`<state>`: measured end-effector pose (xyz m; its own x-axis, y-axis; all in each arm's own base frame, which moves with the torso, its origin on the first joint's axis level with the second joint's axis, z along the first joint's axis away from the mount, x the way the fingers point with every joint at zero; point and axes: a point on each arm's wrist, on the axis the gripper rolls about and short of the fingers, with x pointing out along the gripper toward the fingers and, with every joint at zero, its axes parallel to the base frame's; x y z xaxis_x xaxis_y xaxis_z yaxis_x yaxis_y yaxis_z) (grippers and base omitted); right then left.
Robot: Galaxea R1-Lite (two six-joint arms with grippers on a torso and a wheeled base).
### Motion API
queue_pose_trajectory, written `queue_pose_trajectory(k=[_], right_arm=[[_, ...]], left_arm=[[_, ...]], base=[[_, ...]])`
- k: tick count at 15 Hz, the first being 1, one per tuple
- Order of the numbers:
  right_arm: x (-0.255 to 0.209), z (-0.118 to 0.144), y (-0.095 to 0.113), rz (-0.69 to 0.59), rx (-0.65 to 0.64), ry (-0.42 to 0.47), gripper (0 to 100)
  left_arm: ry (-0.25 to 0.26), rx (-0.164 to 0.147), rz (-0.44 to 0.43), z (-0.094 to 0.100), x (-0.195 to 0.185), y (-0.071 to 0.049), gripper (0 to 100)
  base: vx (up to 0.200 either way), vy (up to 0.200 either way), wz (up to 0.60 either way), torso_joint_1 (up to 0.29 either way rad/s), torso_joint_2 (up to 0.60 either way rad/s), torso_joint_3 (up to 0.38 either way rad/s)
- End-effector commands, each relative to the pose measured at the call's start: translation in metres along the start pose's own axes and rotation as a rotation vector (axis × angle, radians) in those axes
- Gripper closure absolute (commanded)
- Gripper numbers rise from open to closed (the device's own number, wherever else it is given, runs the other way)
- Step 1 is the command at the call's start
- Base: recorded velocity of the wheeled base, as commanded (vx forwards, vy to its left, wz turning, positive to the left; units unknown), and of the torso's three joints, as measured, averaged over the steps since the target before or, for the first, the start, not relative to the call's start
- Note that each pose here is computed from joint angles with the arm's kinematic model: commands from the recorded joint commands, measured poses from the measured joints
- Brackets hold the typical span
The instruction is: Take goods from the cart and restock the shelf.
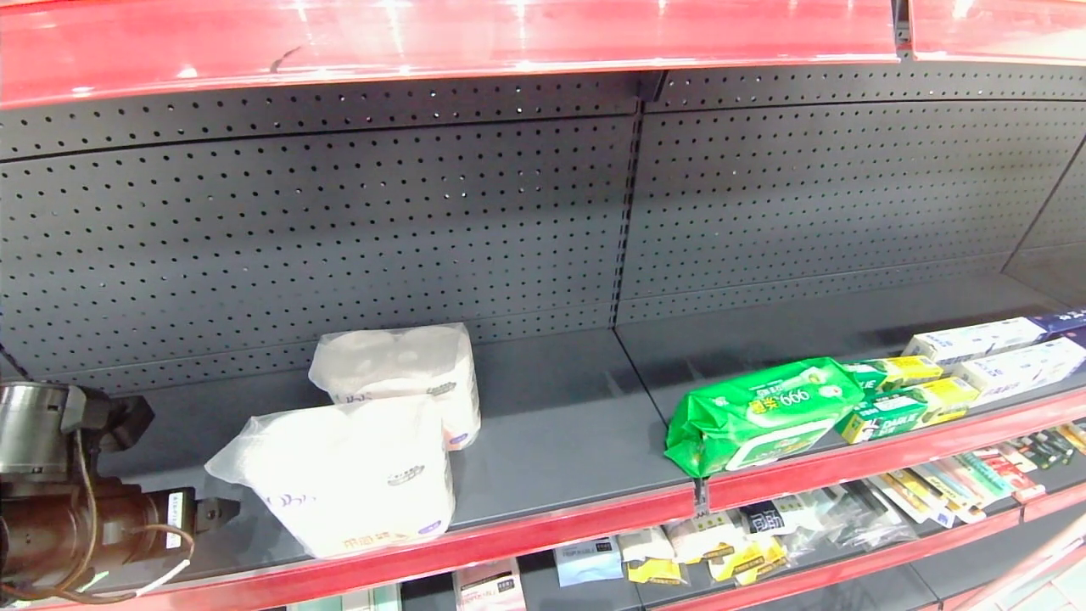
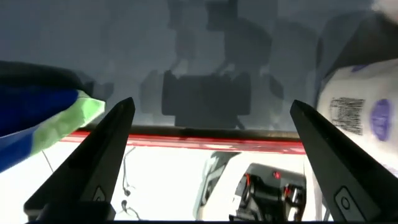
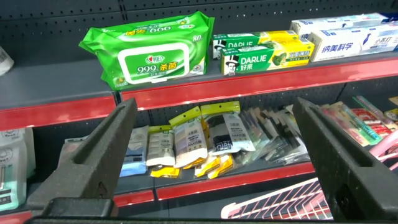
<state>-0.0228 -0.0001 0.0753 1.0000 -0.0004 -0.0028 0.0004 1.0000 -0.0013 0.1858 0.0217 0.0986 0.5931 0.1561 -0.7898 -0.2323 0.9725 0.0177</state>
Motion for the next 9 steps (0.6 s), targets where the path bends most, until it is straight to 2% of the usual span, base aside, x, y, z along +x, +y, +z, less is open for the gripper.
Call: queue_pose_trajectory(k=[1,2,6,9], right_arm=[[0.0,0.0,0.0,0.0,0.0,0.0,0],[0.0,0.0,0.0,0.0,0.0,0.002,0],[0.0,0.0,0.0,-0.001,0.0,0.002,0],[0.0,0.0,0.0,0.0,0.0,0.002,0]], left_arm=[[0.053,0.002,0.001,-0.004,0.01,-0.001,0],[0.063,0.001,-0.004,-0.003,0.013,-0.001,0],[0.038,-0.004,-0.02,0.002,0.026,-0.003,0],[0.045,-0.004,-0.023,0.002,0.034,-0.004,0]], base=[[0.0,0.0,0.0,0.0,0.0,0.0],[0.0,0.0,0.0,0.0,0.0,0.0],[0.0,0.0,0.0,0.0,0.0,0.0],[0.0,0.0,0.0,0.0,0.0,0.0]])
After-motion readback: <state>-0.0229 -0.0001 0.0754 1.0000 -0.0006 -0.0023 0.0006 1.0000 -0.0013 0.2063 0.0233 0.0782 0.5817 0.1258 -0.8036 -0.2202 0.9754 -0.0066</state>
